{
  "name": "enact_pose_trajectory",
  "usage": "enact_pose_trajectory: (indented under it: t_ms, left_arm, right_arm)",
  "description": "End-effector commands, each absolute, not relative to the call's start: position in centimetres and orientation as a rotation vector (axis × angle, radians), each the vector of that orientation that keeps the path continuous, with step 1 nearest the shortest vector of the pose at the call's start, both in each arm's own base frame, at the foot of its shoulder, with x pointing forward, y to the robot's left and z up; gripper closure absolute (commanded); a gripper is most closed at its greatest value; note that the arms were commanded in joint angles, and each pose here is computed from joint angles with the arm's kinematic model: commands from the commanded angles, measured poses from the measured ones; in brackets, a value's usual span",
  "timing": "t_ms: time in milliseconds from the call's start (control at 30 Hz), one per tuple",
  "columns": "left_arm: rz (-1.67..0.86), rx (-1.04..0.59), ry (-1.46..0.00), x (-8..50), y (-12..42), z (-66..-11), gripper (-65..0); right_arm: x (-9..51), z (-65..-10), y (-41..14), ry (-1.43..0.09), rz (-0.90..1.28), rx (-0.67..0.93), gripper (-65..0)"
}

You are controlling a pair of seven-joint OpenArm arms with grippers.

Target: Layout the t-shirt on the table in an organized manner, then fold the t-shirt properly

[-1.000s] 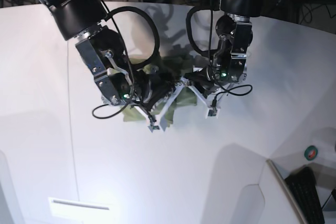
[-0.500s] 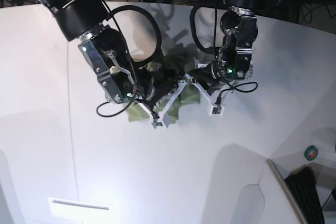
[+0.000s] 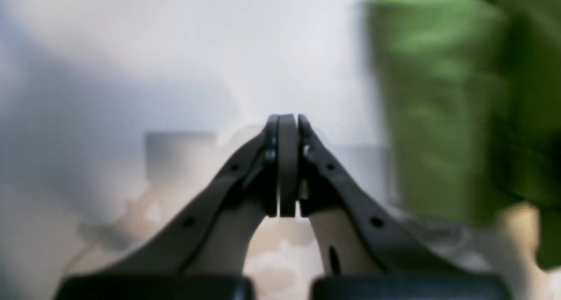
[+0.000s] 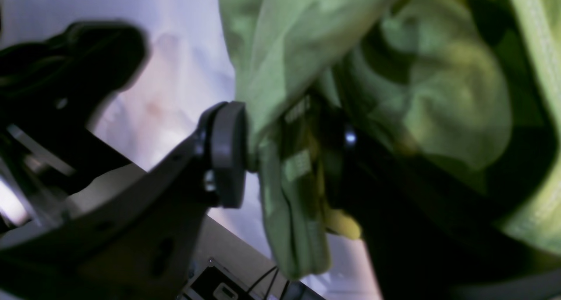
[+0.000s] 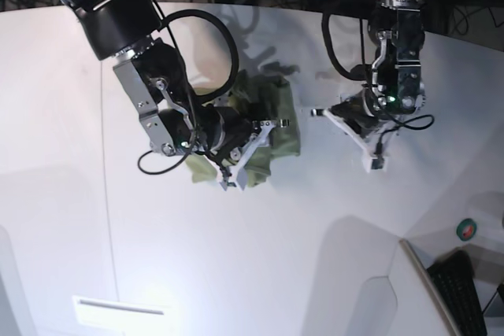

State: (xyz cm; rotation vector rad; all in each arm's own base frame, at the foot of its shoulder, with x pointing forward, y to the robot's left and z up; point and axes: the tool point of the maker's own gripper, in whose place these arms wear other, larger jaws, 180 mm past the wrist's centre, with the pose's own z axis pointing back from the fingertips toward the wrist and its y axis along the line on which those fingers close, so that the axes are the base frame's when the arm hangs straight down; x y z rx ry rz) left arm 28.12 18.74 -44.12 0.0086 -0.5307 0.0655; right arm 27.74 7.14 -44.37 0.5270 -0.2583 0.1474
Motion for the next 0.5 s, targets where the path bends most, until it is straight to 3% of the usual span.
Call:
enact_pose_trajectory:
  t_ms: [0,300,467]
  left_arm:
    - [0.078,0.017,-0.603,29.7,19.6,-42.0,0.0]
    - [0.089,0.160,-0.561,27.7,26.3,-40.3,0.0]
    - [0.094,0.201,-0.529,26.0,28.3,-40.7,0.0]
  right_arm:
    - [29.0,-42.9,7.9,-0.304,0.156,0.557,-31.8]
    - [31.5,-40.3,8.6,-0.404,0.168,0.581,-35.1]
    - [32.5,-37.1,9.3,-0.498,0.197,0.619,-45.0]
